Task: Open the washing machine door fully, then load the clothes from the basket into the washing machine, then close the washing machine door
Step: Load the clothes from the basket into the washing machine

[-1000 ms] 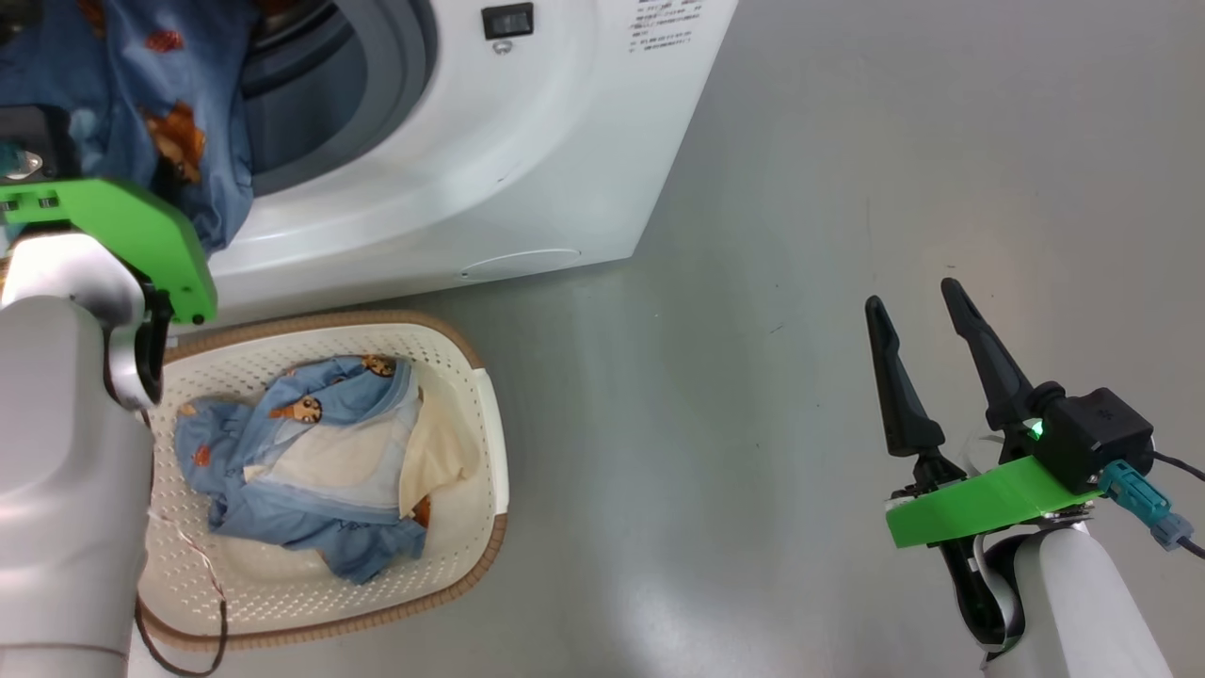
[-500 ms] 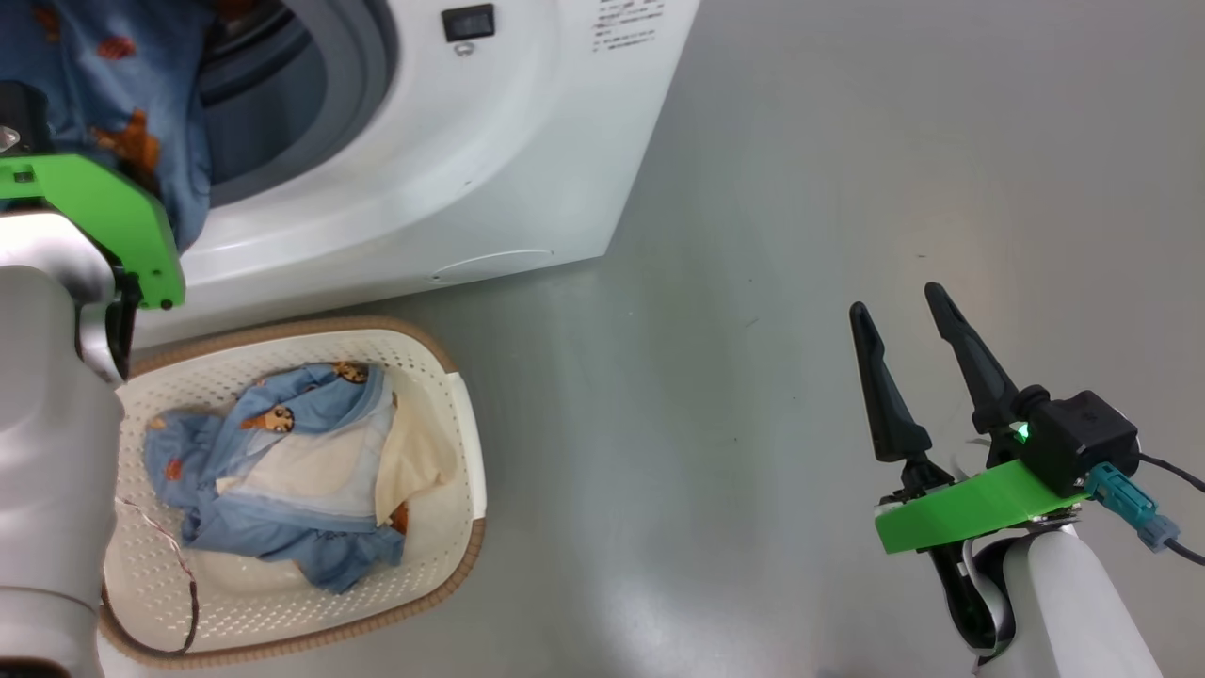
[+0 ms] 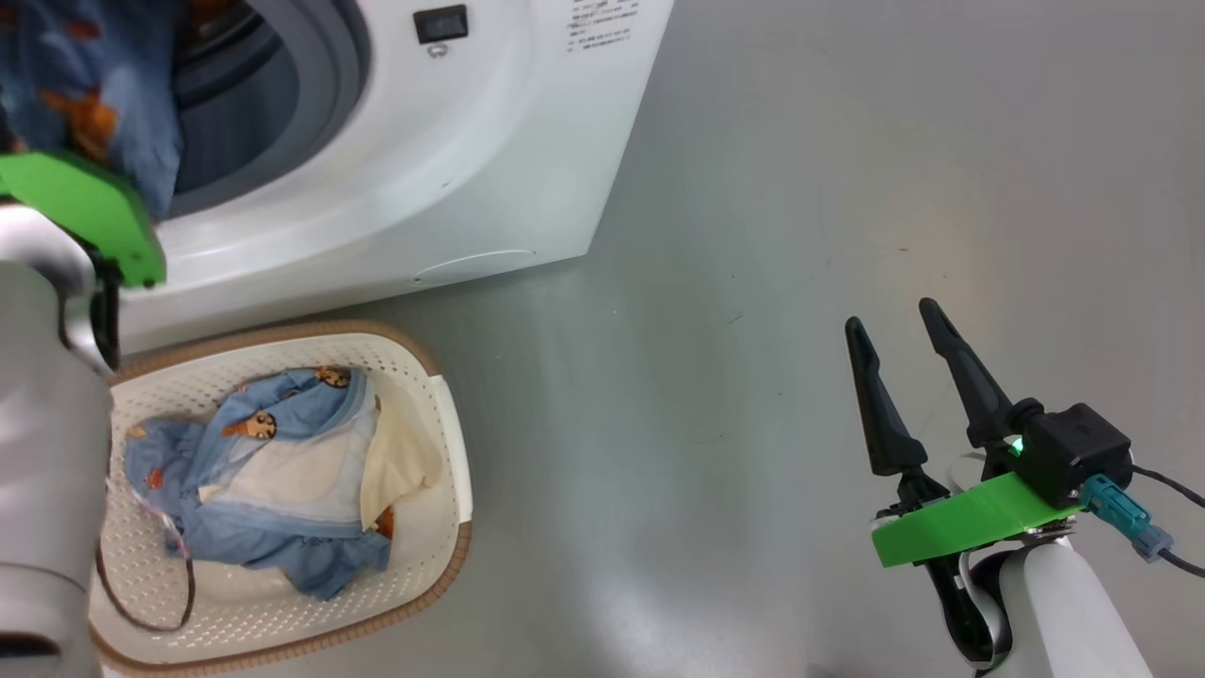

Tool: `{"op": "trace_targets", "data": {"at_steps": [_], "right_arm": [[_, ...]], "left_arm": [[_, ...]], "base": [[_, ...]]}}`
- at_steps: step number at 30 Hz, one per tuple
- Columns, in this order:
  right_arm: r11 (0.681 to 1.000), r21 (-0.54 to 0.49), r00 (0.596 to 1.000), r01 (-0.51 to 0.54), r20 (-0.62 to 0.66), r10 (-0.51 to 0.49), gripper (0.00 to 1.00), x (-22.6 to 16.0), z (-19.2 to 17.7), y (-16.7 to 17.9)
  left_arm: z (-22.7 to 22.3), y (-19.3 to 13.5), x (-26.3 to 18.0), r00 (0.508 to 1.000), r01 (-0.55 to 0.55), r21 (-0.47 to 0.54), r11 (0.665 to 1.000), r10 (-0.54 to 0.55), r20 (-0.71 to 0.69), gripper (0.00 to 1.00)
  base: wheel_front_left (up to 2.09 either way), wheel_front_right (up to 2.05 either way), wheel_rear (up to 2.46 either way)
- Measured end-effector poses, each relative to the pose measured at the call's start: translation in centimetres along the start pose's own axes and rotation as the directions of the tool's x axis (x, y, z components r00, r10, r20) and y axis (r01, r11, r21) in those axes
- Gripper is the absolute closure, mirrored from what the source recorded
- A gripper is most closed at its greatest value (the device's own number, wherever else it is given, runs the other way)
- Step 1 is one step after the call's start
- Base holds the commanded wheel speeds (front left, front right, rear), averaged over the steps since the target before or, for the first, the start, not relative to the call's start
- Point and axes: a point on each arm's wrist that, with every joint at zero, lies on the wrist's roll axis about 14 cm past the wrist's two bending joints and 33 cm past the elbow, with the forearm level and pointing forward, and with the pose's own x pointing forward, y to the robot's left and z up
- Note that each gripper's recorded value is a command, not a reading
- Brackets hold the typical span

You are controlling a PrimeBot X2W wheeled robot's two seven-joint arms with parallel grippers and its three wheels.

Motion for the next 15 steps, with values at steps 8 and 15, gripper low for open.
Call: {"op": "trace_targets", "data": {"at_steps": [8, 15], "right_arm": [[1.0, 0.01, 1.0, 0.003, -0.004, -0.003, 0.0, -0.6, 0.1, -0.1], [0.999, 0.033, 0.999, 0.038, -0.022, -0.038, 0.0, -1.7, -0.2, -1.0]], "left_arm": [[4.5, 0.0, 0.8, 0.98, -0.004, -0.078, 0.997, 0.019, 0.2, 1.0], [7.8, 0.0, 2.0, 0.946, 0.015, -0.088, 0.996, 0.015, 0.323, 1.0]], "base": [[0.0, 0.0, 0.0], [0.0, 0.0, 0.0]]}}
